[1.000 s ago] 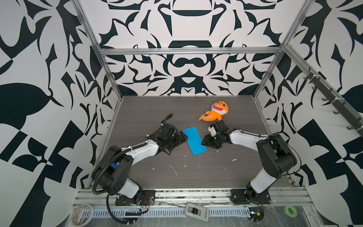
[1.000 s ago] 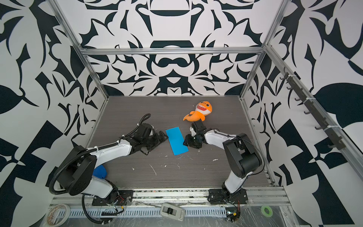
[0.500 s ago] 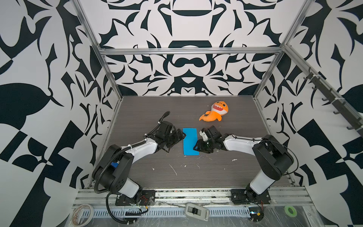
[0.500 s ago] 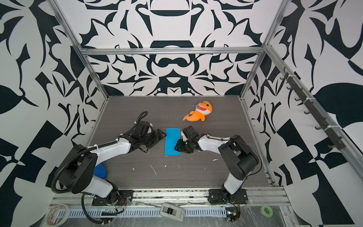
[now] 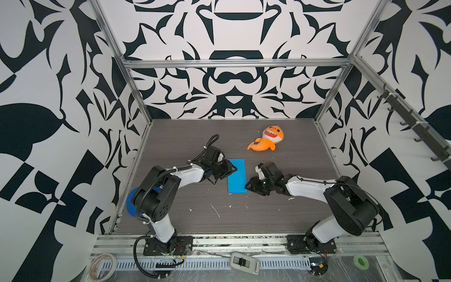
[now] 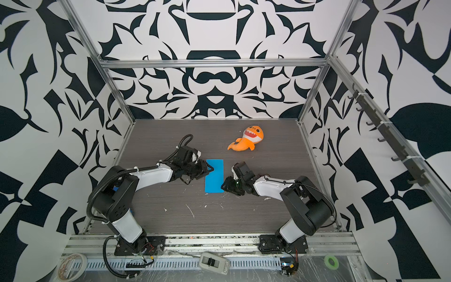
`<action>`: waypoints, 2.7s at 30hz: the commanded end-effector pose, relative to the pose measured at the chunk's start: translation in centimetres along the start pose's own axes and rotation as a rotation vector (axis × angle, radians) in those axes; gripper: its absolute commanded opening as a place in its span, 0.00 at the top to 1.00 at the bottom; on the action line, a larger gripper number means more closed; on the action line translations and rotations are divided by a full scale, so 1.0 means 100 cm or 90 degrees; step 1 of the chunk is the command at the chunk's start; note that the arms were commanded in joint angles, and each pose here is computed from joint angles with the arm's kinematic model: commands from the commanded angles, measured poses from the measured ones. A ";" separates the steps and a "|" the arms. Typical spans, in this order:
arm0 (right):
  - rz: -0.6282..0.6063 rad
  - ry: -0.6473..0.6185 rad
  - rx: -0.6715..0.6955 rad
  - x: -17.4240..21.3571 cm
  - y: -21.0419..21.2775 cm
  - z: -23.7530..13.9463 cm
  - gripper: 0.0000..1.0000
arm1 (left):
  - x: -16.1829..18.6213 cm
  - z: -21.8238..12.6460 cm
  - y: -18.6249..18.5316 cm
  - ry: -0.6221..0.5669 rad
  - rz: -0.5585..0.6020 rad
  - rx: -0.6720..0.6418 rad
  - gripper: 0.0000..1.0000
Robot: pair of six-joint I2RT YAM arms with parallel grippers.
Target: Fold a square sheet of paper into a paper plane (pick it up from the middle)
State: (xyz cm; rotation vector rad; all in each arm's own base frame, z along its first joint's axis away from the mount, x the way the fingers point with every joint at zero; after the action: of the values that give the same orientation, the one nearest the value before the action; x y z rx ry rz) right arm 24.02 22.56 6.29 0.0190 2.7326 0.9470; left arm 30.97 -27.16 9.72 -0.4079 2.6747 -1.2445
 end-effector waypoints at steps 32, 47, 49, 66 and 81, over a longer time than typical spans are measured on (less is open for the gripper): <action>0.096 0.002 -0.117 0.005 0.010 0.011 0.61 | 0.000 0.032 0.055 0.018 -0.057 -0.118 0.61; 0.093 -0.037 -0.142 -0.001 0.016 0.004 0.66 | 0.001 0.034 0.058 0.022 -0.063 -0.121 0.61; 0.092 -0.042 -0.149 -0.003 0.018 0.004 0.67 | 0.001 0.035 0.058 0.022 -0.063 -0.122 0.62; 0.098 -0.073 -0.195 -0.014 0.022 0.015 0.66 | 0.001 0.035 0.059 0.022 -0.067 -0.124 0.63; 0.122 -0.004 -0.103 0.006 0.000 0.009 0.95 | 0.001 0.009 0.020 0.009 -0.005 -0.050 0.63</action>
State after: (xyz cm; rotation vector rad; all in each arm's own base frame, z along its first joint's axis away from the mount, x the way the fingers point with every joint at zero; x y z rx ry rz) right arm 24.06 23.58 5.08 0.3096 2.6173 1.2665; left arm 31.29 -27.00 6.38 -0.4696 2.7553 -1.1531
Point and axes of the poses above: each gripper's point midway between its finger pads, its own z axis out along the fingers, its own y axis along the line the jaws close on, x = y × z, the point moved 4 cm from there along -z, back along the fingers, and after that the axes turned 8 degrees about -z, right-handed, at the moved point
